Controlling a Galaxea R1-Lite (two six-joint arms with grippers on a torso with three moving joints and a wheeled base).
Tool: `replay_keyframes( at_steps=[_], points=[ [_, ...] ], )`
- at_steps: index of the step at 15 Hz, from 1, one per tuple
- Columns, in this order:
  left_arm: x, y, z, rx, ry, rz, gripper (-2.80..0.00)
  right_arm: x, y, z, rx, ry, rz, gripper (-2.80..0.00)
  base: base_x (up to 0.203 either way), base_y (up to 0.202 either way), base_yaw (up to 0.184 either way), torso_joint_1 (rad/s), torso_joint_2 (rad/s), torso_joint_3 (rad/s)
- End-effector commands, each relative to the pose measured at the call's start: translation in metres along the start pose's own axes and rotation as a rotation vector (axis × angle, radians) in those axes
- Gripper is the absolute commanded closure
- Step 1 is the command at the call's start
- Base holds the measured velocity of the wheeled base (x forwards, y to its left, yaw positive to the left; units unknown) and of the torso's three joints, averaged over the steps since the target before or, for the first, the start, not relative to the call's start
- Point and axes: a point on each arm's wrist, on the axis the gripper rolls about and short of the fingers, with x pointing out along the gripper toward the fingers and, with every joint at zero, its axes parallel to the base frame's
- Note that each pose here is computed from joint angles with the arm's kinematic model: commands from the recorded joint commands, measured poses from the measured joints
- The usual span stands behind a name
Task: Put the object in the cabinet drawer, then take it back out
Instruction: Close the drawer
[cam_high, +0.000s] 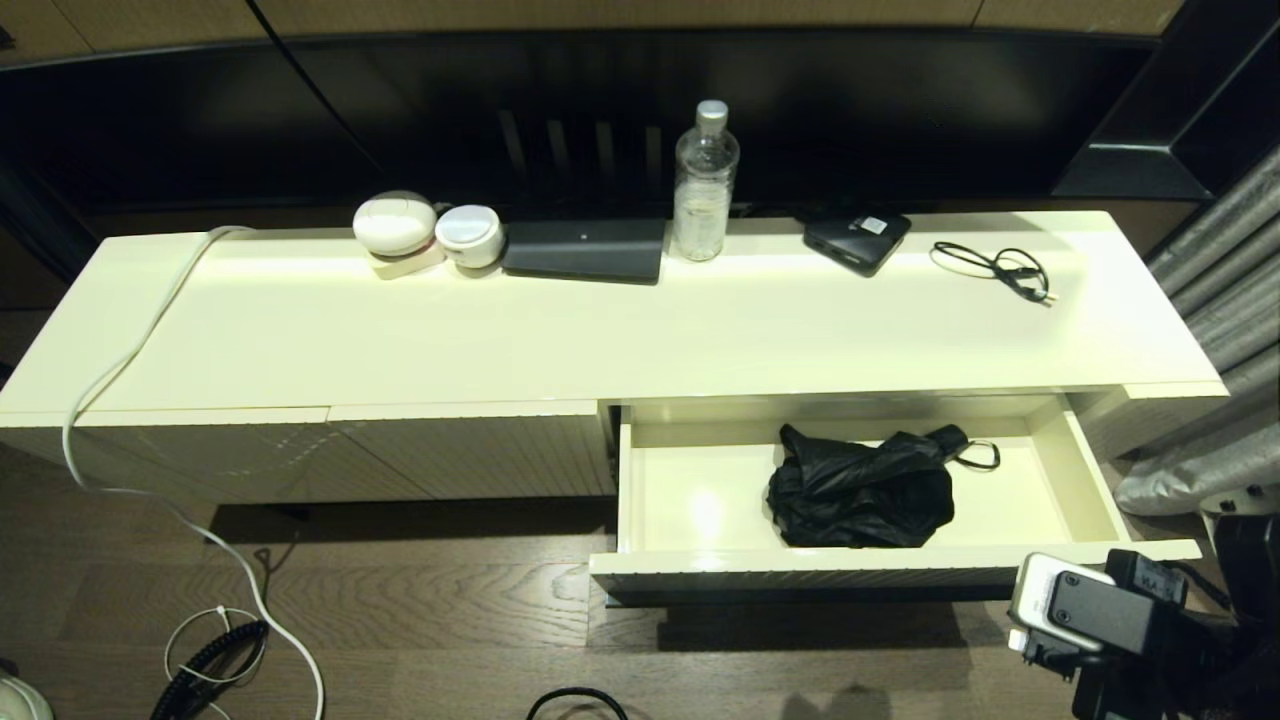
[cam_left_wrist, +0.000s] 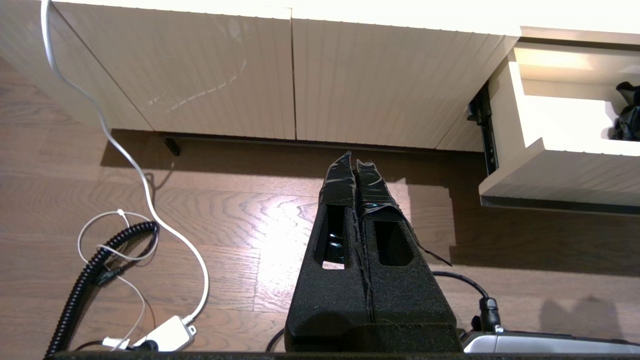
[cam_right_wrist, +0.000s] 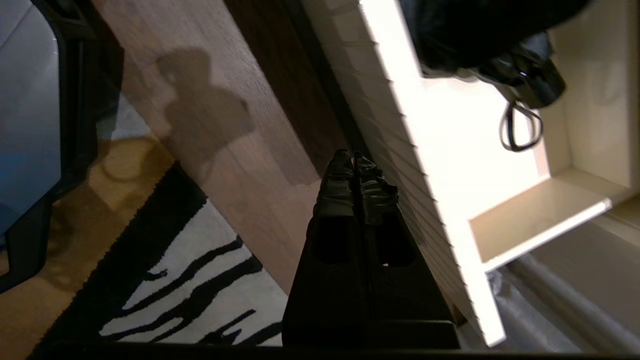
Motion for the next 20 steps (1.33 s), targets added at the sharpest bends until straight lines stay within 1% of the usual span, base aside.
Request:
replay_keyframes(
  at_steps=[1,4,6,8,10,12,15,20],
  points=[
    [0.0,0.0,0.0,0.0,-0.002,0.001,0.0,0.018,0.018,-0.008,-0.026,0.007,0.042,0.0,0.0,0.0,0.0,0.0,0.0,0.0],
    [0.0,0.0,0.0,0.0,-0.002,0.0,0.0,0.036,0.037,-0.01,-0.056,-0.02,0.068,0.0,0.0,0.0,0.0,0.0,0.0,0.0],
    [0.0,0.0,0.0,0.0,-0.002,0.001,0.0,0.044,0.04,-0.008,-0.064,-0.026,0.067,0.0,0.0,0.0,0.0,0.0,0.0,0.0],
    [0.0,0.0,0.0,0.0,-0.002,0.001,0.0,0.053,0.042,-0.009,-0.063,-0.011,0.056,0.0,0.0,0.0,0.0,0.0,0.0,0.0],
    [0.0,0.0,0.0,0.0,-0.002,0.001,0.0,0.063,0.042,-0.01,-0.057,0.02,0.021,0.0,0.0,0.0,0.0,0.0,0.0,0.0],
    [0.0,0.0,0.0,0.0,-0.002,0.001,0.0,0.073,0.04,-0.008,-0.049,0.027,-0.024,0.0,0.0,0.0,0.0,0.0,0.0,0.0],
    [0.0,0.0,0.0,0.0,-0.002,0.001,0.0,0.088,0.034,-0.004,-0.031,0.043,-0.127,0.0,0.0,0.0,0.0,0.0,0.0,0.0],
    [0.0,0.0,0.0,0.0,-0.002,0.001,0.0,0.104,0.022,0.002,0.008,0.055,-0.225,0.0,0.0,0.0,0.0,0.0,0.0,0.0]
  ],
)
